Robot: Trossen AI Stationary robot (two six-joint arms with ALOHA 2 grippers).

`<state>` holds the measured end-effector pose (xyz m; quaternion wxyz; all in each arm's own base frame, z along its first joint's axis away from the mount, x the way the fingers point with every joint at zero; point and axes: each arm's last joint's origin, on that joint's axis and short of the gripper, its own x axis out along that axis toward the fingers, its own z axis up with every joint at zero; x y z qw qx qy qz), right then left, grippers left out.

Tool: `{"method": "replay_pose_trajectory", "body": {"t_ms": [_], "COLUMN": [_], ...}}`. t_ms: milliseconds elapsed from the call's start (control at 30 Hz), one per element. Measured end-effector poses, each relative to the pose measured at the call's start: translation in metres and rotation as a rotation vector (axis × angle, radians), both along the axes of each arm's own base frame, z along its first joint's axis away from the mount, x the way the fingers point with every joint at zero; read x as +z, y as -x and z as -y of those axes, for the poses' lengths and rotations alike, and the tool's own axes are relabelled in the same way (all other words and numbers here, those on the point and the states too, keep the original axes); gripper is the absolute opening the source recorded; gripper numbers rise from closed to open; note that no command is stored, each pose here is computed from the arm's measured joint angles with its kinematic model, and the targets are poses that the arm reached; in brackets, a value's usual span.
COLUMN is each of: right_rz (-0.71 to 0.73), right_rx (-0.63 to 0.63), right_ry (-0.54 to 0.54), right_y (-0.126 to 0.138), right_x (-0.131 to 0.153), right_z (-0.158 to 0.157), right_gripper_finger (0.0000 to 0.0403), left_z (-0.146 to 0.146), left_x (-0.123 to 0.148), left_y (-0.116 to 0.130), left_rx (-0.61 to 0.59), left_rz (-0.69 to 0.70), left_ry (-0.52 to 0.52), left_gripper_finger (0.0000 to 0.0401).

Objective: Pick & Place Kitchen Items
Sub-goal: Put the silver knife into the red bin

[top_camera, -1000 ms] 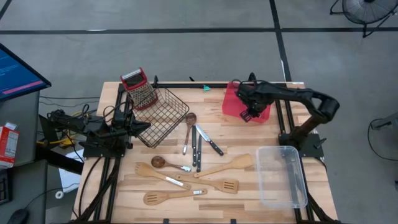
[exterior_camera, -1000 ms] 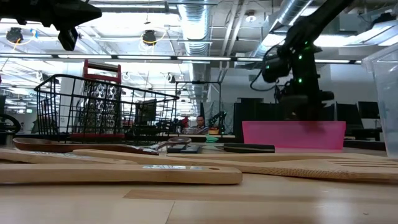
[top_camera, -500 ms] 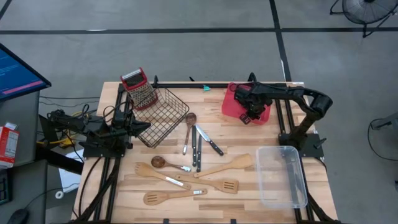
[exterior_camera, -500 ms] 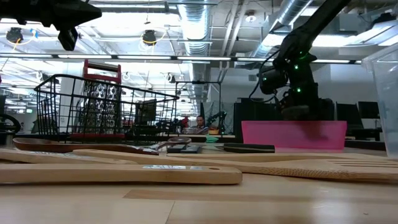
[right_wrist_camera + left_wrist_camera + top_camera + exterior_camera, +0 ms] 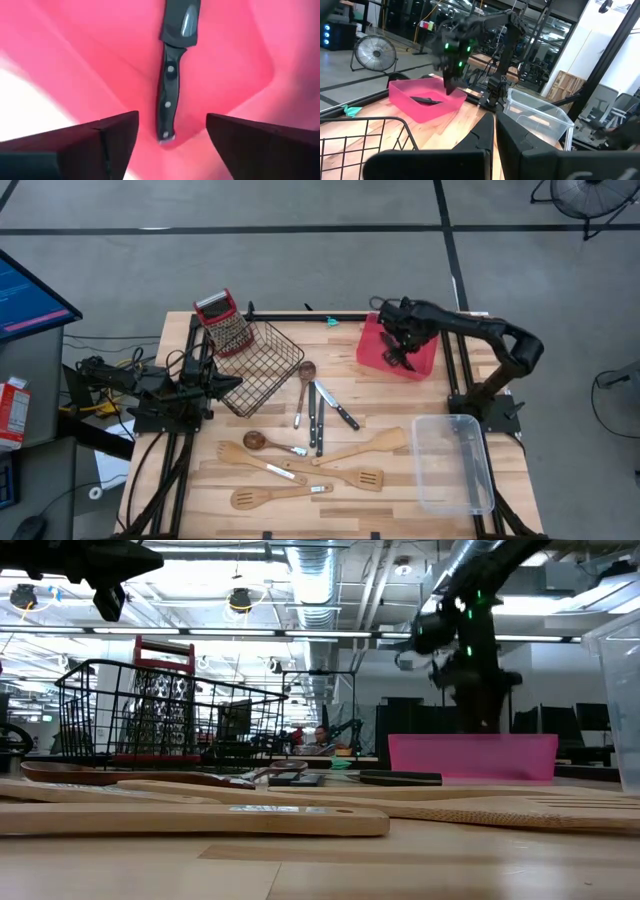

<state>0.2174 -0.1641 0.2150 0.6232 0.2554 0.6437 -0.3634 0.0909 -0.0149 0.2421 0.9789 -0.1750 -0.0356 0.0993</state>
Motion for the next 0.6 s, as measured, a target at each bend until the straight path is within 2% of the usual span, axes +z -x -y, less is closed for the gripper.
{"method": "replay_pose_trajectory", "body": {"t_ms": [167, 300, 433, 600], "right_rz": [0.135, 0.289, 0.392, 0.445], "right_rx": [-0.01, 0.042, 0.126, 0.185], "right_ry": [0.038, 0.095, 0.093, 0.049], "right_y": [-0.01, -0.026, -0.049, -0.077], "right_x": [0.066, 0.107, 0.121, 0.106], "right_z": [-0.011, -0.04, -0.081, -0.13], "right_gripper_finger": [0.0254, 0.0254, 0.0255, 0.0255], "left_z": [0.0, 0.0, 0.0, 0.0], "left_x": [0.0, 0.0, 0.0, 0.0], "left_y": [0.0, 0.0, 0.0, 0.0], "left_rx": [0.0, 0.0, 0.0, 0.0], "left_rz": [0.001, 0.0, 0.001, 0.001], "left_ry": [0.0, 0.0, 0.0, 0.0], "left_gripper_finger": [0.0002, 0.0002, 0.0002, 0.0002]}}
